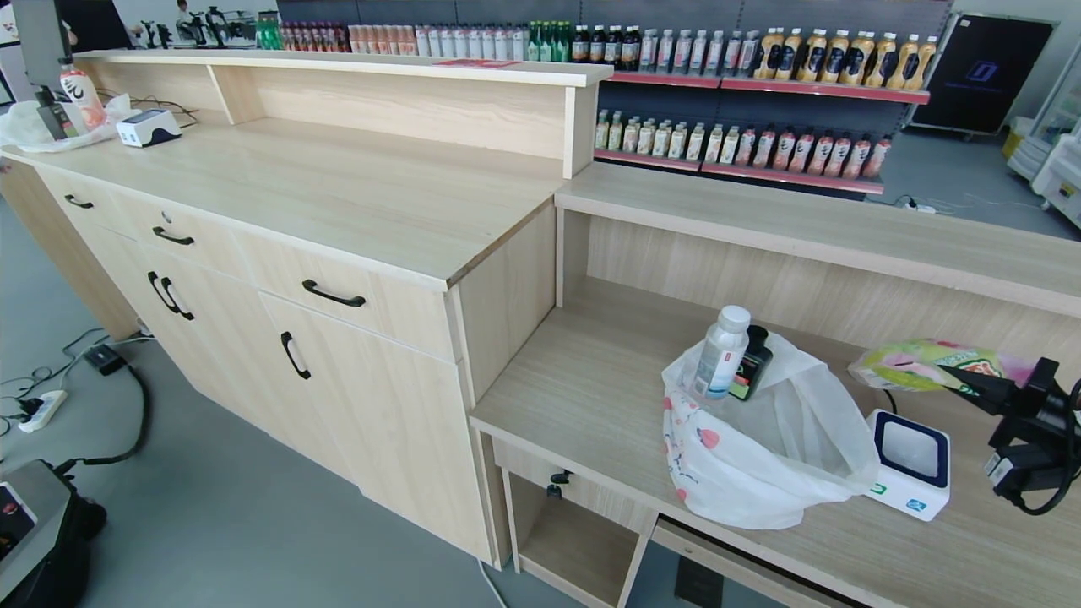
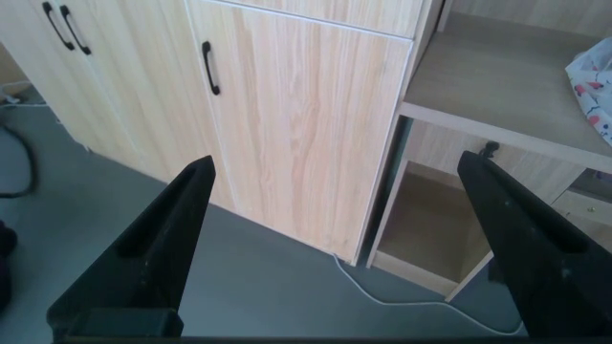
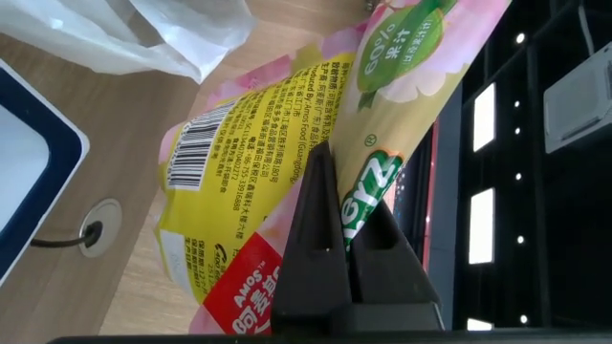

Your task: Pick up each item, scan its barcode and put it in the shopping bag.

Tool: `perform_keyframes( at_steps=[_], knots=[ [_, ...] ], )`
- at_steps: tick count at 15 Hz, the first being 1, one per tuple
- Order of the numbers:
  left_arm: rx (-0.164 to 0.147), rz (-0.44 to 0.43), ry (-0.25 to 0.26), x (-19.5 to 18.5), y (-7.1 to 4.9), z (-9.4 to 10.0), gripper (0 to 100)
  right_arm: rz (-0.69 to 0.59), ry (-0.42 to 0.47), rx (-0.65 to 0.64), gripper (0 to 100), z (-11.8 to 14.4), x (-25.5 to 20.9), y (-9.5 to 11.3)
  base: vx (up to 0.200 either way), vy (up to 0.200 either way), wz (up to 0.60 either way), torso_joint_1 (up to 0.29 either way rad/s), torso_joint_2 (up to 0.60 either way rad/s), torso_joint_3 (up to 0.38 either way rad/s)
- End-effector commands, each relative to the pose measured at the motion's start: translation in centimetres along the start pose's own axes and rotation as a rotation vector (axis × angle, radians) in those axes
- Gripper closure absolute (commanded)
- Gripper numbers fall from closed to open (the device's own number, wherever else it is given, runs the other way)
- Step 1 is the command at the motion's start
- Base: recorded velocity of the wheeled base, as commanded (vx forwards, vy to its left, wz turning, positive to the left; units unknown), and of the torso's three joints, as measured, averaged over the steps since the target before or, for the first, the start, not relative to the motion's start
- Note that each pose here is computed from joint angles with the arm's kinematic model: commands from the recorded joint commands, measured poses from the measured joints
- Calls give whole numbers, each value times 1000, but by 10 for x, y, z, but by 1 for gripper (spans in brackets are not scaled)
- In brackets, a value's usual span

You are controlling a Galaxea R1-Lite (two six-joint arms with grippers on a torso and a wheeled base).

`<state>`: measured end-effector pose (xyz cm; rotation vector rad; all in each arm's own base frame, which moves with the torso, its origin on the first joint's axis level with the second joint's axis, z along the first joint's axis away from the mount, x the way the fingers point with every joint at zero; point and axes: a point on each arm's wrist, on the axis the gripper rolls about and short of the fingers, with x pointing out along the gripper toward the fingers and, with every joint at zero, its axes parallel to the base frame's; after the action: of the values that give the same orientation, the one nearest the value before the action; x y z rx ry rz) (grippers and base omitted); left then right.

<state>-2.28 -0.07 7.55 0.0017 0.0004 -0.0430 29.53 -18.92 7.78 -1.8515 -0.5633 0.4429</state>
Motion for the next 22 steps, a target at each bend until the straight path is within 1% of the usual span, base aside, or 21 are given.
perform_keyframes(
  at_steps=[1,6,11,12,14,16,18,20,21,22],
  knots=[
    [0,0,1,0,0,0,0,3,14,-6,100,-1,-5,-1,0,0,0,0,0,0],
    [0,0,1,0,0,0,0,20,12,21,100,-1,-8,2,0,0,0,0,0,0],
    [0,0,1,0,0,0,0,23,16,26,100,0,-9,-6,0,0,0,0,0,0],
    [0,0,1,0,0,0,0,31,22,39,100,0,-9,-13,0,0,0,0,0,0],
    [0,0,1,0,0,0,0,92,104,109,100,2,-14,-38,0,0,0,0,0,0],
    [0,0,1,0,0,0,0,153,182,255,100,15,-24,-76,0,0,0,0,0,0],
    [0,0,1,0,0,0,0,188,246,492,100,38,-37,-117,0,0,0,0,0,0],
    [0,0,1,0,0,0,0,192,317,746,100,67,-48,-141,0,0,0,0,0,0],
    [0,0,1,0,0,0,0,186,360,869,100,81,-52,-150,0,0,0,0,0,0],
    [-2,0,1,0,0,0,0,181,379,1011,100,97,-51,-160,0,0,0,0,0,0]
  ],
)
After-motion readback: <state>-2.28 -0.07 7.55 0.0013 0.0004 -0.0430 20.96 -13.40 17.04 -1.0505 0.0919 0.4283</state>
